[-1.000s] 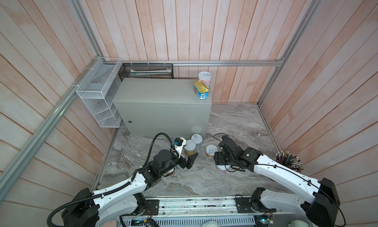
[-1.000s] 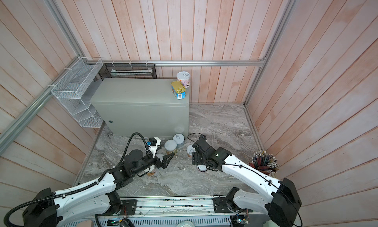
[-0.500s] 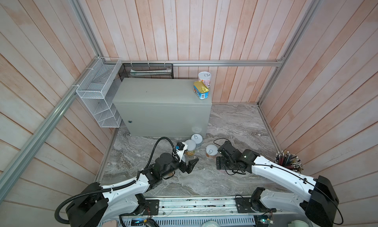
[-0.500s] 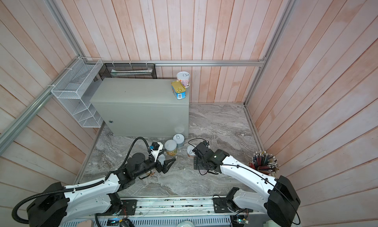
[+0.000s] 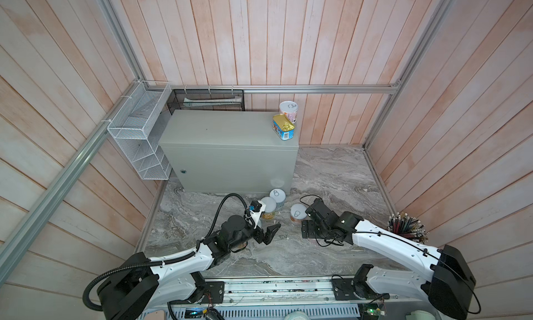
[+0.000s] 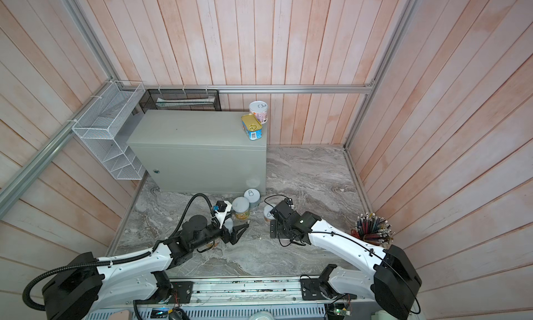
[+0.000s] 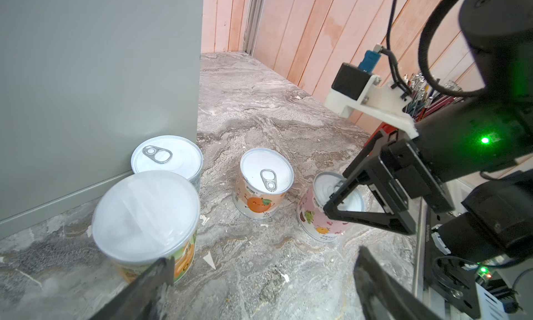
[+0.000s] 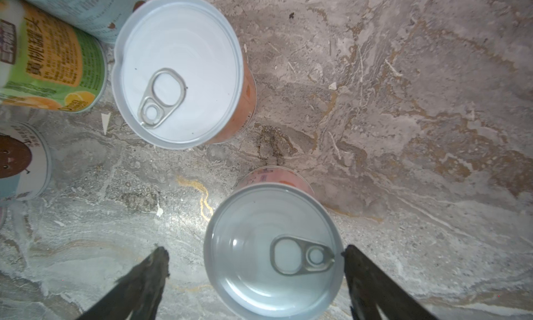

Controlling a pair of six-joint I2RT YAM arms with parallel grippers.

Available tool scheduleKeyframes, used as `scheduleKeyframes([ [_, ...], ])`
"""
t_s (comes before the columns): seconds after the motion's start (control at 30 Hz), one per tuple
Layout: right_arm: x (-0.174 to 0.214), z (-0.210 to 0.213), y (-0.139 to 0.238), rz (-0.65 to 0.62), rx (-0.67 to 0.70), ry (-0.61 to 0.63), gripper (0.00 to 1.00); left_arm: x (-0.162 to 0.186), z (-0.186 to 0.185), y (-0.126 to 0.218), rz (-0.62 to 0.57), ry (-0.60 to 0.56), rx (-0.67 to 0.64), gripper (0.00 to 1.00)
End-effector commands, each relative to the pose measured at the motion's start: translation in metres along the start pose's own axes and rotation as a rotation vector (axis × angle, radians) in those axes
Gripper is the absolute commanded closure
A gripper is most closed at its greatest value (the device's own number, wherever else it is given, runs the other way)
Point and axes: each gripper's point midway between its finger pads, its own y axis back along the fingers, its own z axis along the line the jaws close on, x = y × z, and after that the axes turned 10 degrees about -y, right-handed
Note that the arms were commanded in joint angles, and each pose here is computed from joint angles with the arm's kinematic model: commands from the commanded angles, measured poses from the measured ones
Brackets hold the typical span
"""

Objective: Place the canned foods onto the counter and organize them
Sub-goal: 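Lower the right gripper over the pink-labelled can while the left hovers, then close the right gripper on the top of the pink-labelled can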

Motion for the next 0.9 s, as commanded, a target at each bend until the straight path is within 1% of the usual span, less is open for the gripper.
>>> scheduleKeyframes([
  [0.0, 0.003, -0.005, -0.006, 0.016, 0.045, 0.023, 0.06, -0.014, -0.002, -0.002, -0.030, -0.003, 0.006, 0.00],
  [0.13, 0.001, -0.009, -0.009, 0.024, 0.101, 0.032, 0.06, -0.013, -0.002, -0.003, -0.027, -0.003, 0.008, 0.00],
  [0.27, 0.001, -0.008, -0.013, 0.025, 0.104, 0.037, 0.07, -0.012, -0.003, -0.005, -0.016, -0.003, 0.015, 0.00],
  [0.6, -0.005, -0.010, -0.013, -0.006, 0.099, 0.011, 0.24, -0.014, -0.006, -0.002, -0.029, -0.015, 0.028, 0.00],
  [0.87, -0.009, -0.012, -0.004, -0.037, 0.064, -0.035, 0.30, -0.013, -0.007, -0.003, -0.025, -0.015, 0.036, 0.00],
])
